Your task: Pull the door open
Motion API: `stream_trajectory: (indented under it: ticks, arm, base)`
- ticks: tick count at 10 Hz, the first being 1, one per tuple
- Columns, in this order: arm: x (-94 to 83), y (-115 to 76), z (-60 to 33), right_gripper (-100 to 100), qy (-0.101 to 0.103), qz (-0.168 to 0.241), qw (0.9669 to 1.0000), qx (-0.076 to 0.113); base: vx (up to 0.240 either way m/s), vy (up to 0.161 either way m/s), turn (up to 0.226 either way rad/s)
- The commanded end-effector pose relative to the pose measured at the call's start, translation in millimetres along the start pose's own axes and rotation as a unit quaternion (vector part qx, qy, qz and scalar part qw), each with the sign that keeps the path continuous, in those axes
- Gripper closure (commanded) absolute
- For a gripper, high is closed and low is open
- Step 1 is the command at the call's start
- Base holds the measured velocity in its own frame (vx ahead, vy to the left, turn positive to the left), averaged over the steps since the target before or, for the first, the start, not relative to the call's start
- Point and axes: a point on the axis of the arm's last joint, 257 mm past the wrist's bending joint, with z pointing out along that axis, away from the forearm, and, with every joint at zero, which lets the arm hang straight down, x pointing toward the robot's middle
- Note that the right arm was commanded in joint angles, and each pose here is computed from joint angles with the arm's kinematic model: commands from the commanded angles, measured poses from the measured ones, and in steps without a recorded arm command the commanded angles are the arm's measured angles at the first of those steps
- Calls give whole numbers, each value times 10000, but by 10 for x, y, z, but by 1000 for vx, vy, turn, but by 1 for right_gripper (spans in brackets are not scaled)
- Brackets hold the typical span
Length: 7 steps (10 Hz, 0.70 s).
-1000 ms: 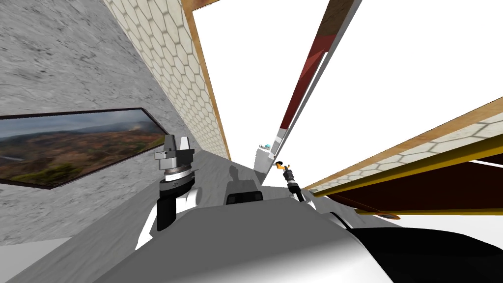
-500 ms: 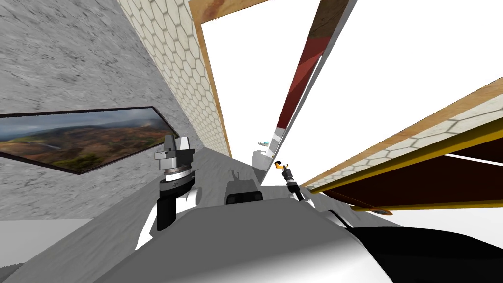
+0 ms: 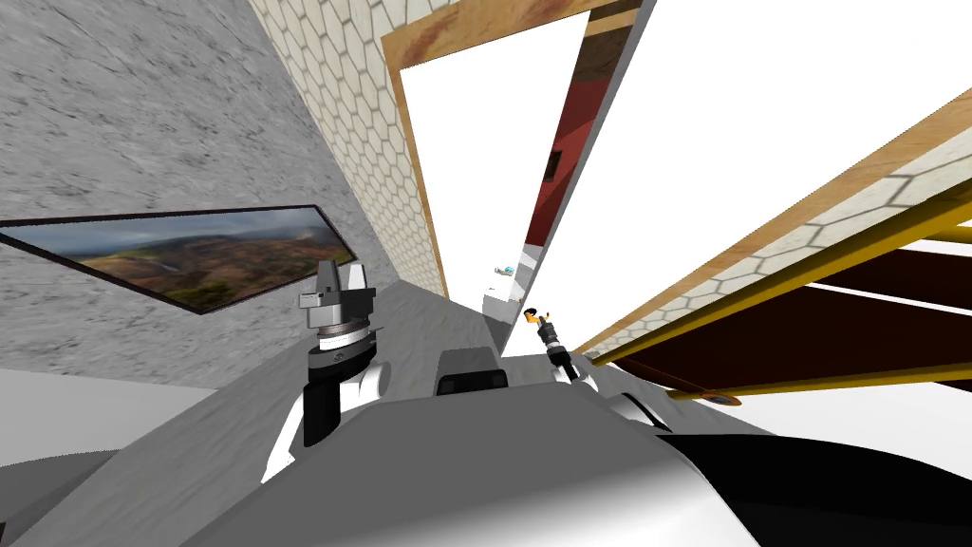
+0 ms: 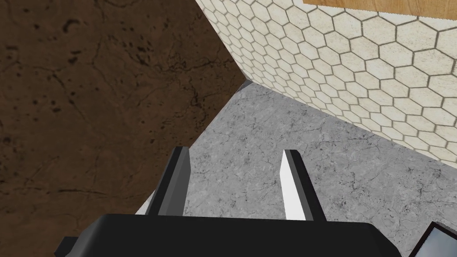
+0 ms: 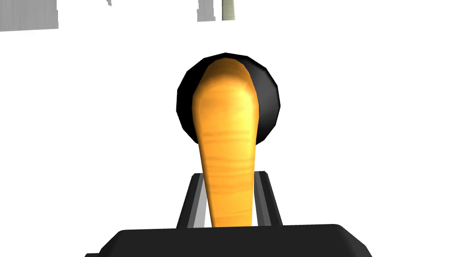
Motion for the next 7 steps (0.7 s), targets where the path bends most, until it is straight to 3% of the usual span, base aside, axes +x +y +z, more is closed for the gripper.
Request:
stream_trajectory:
  ticks: [1,3,4,7]
  arm:
    - [205,1,74,100,202,37,9998,-11]
    - [296,9,128,100,302,35,9995,-18]
    - [224,18,129,100,234,18,9997,-9]
    - [165,2,100,100,158,22,9999,7]
  base:
    - [-209,-124,62]
    - [-201,-119,39]
    - [-85,-44,16]
    - [-208,-52,246]
